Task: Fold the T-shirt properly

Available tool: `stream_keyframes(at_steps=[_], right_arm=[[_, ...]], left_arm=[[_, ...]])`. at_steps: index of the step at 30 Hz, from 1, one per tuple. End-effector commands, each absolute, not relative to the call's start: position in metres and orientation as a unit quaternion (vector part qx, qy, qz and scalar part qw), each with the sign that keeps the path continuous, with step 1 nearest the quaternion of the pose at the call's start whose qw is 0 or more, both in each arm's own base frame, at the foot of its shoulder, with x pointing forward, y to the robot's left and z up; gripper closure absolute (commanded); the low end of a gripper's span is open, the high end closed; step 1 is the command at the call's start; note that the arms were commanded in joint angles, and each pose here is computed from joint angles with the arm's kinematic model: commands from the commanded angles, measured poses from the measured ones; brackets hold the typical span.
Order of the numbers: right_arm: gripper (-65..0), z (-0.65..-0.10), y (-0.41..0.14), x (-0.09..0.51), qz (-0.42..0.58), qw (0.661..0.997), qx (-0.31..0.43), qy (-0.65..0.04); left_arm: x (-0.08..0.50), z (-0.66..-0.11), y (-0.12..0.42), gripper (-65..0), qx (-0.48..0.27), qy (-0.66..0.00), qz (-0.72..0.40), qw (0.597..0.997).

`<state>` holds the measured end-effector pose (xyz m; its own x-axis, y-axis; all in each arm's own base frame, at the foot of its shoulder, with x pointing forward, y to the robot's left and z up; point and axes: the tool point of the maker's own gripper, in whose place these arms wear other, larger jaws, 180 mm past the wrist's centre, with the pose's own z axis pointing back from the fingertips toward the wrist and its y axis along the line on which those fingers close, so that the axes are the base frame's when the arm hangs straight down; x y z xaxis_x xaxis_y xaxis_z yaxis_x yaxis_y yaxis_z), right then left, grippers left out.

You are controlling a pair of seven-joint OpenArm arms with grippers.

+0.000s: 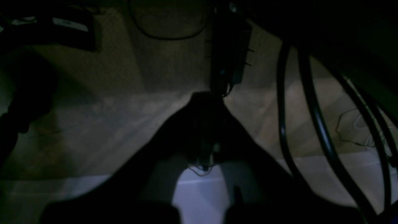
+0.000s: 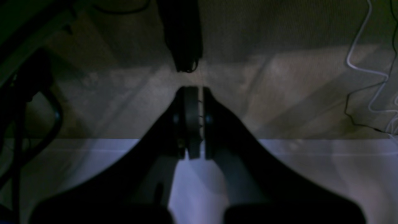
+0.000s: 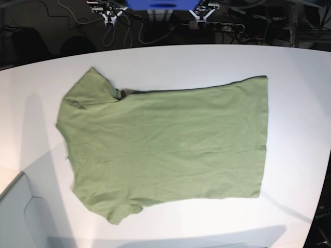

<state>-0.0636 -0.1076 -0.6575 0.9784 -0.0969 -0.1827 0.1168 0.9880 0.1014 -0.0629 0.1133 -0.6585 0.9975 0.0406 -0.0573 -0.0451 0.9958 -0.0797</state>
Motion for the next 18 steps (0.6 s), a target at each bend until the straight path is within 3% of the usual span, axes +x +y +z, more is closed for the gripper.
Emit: stream_keyframes(at_steps=[1,18], right_arm=[[0.0,-0.657,-0.105,-0.066,-0.051,0.992,0.066,0.094],[0.0,-0.656,-0.116,-0.075,-0.051,0.992,0.058,0.095]], left_arm=[[-0.070,-0.658,0.111,-0.3,-0.043,0.034,0.019,0.998],[-0.090,-0.655,0.111,-0.2,-0.042,0.046,0.021,0.998]])
